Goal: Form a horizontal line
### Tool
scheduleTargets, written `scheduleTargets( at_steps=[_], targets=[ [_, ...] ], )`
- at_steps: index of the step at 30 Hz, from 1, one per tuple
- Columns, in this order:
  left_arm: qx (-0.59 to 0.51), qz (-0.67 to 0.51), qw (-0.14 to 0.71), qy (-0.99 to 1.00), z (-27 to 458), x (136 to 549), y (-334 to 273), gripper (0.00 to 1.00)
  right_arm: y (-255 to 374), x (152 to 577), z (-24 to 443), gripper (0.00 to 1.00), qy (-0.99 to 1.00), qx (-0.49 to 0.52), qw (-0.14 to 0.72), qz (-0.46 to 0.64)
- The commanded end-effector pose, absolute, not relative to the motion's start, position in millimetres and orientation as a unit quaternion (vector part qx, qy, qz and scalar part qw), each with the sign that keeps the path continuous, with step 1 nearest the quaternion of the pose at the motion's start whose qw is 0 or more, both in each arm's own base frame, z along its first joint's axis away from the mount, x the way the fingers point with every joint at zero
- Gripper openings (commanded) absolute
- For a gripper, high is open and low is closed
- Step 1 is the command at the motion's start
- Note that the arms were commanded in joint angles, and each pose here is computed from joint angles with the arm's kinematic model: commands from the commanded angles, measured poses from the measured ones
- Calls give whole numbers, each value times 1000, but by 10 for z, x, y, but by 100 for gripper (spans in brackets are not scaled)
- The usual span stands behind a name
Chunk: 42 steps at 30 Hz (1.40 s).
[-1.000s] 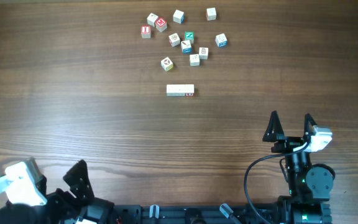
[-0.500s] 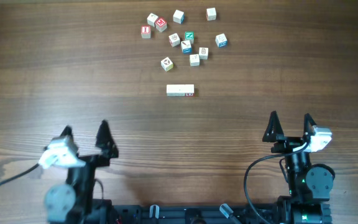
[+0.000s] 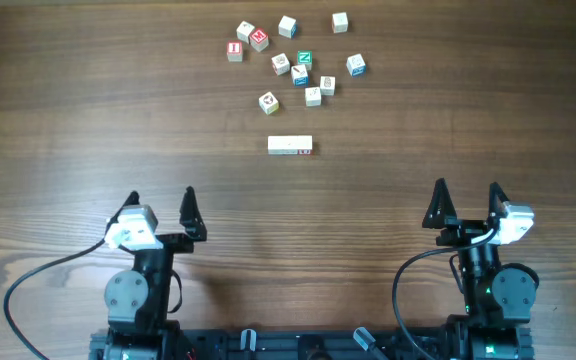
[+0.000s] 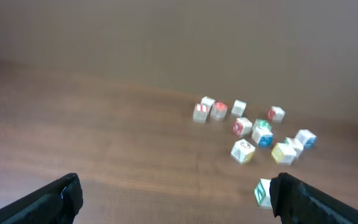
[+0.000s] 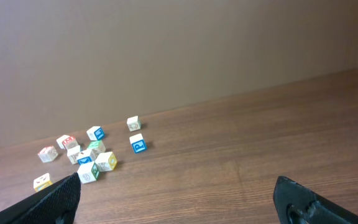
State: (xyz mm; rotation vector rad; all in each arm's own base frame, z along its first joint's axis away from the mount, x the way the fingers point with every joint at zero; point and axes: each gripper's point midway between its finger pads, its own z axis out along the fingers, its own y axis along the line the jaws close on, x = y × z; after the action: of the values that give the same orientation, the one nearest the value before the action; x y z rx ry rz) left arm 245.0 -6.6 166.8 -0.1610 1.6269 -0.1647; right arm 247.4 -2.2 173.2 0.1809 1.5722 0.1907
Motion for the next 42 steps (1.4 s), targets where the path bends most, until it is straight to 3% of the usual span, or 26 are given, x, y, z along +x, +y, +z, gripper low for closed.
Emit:
scheduleTargets(
  at_steps=[1, 42],
  targets=[
    [-59, -65, 692, 716, 1668, 2465, -59, 100, -16, 2467, 1758, 100, 702, 73, 704, 82],
    [-48, -74, 677, 730, 1574, 2460, -118, 100, -17, 2467, 1758, 100, 702, 73, 704, 82]
  ],
)
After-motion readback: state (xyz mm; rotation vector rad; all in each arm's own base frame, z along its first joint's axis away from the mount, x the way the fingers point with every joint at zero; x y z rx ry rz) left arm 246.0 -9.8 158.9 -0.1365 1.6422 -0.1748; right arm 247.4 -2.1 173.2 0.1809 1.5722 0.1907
